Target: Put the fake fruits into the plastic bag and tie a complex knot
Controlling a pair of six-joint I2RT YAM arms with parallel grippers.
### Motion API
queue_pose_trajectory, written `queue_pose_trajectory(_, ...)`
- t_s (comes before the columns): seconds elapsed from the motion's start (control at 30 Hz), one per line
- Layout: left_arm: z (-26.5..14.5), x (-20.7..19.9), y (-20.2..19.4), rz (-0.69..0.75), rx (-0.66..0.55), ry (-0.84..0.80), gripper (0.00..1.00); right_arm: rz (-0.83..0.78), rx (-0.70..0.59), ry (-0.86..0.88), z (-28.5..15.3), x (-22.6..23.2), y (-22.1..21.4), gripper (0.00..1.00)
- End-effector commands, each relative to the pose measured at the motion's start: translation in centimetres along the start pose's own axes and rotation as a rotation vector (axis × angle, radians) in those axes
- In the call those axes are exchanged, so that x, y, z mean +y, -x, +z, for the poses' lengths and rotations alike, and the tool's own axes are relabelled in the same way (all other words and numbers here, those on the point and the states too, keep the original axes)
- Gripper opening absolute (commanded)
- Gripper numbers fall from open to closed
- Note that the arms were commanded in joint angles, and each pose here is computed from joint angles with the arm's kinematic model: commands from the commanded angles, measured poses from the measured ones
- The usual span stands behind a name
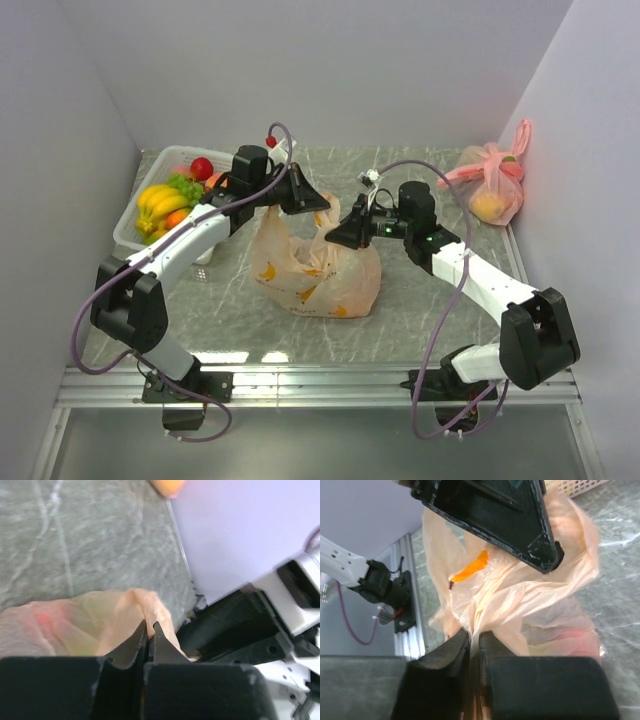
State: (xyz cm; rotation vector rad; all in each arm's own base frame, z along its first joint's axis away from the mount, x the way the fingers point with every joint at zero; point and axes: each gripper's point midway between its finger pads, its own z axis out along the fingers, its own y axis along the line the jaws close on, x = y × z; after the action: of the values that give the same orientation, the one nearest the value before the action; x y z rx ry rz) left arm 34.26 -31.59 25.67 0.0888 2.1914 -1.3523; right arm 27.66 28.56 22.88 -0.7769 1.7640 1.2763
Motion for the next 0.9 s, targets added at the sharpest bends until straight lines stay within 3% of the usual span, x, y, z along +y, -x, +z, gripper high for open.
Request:
queue_pose_trajectory(0.0, -0.7, -2.8, 0.2, 0.035, 0.019, -0.148, 0.0, -0.078, -0.048, 0.036, -0.2, 1.2, 1.8, 0.34)
queue_pose_trajectory(0.07, -1.1, -3.2, -0.2, 0.052, 0.036, -0.172, 0.0, -0.081, -0.042, 0.031, -0.4, 0.6, 1.9, 0.54)
queue_pose_trajectory(0.17, -1.7, -3.9, -0.8, 0.087, 0.06, -0.207, 0.0, -0.06, -0.049, 0.034, -1.0, -0.6, 2.7, 0.73)
queue_pose_trajectory(0.2, -1.9, -4.0, -0.9, 0.093, 0.064, -0.213, 0.0, -0.058, -0.045, 0.069, -1.2, -0.2, 2.9, 0.74)
queue_pose_trajectory(0.23, -2.0, -4.1, -1.0, 0.098, 0.07, -0.22, 0.0, -0.05, -0.043, 0.074, -1.3, -0.4, 3.2, 0.87)
queue_pose_trajectory(0.63, -2.1, -5.2, -0.6, 0.12, 0.074, -0.273, 0.0, -0.033, -0.125, 0.229, 0.7, 1.2, 4.0, 0.88)
queue_pose_trajectory(0.87, -1.7, -4.0, 2.0, 0.106, 0.011, -0.256, 0.0, 0.021, -0.101, 0.297, 0.6, 3.5, 1.1, 0.74)
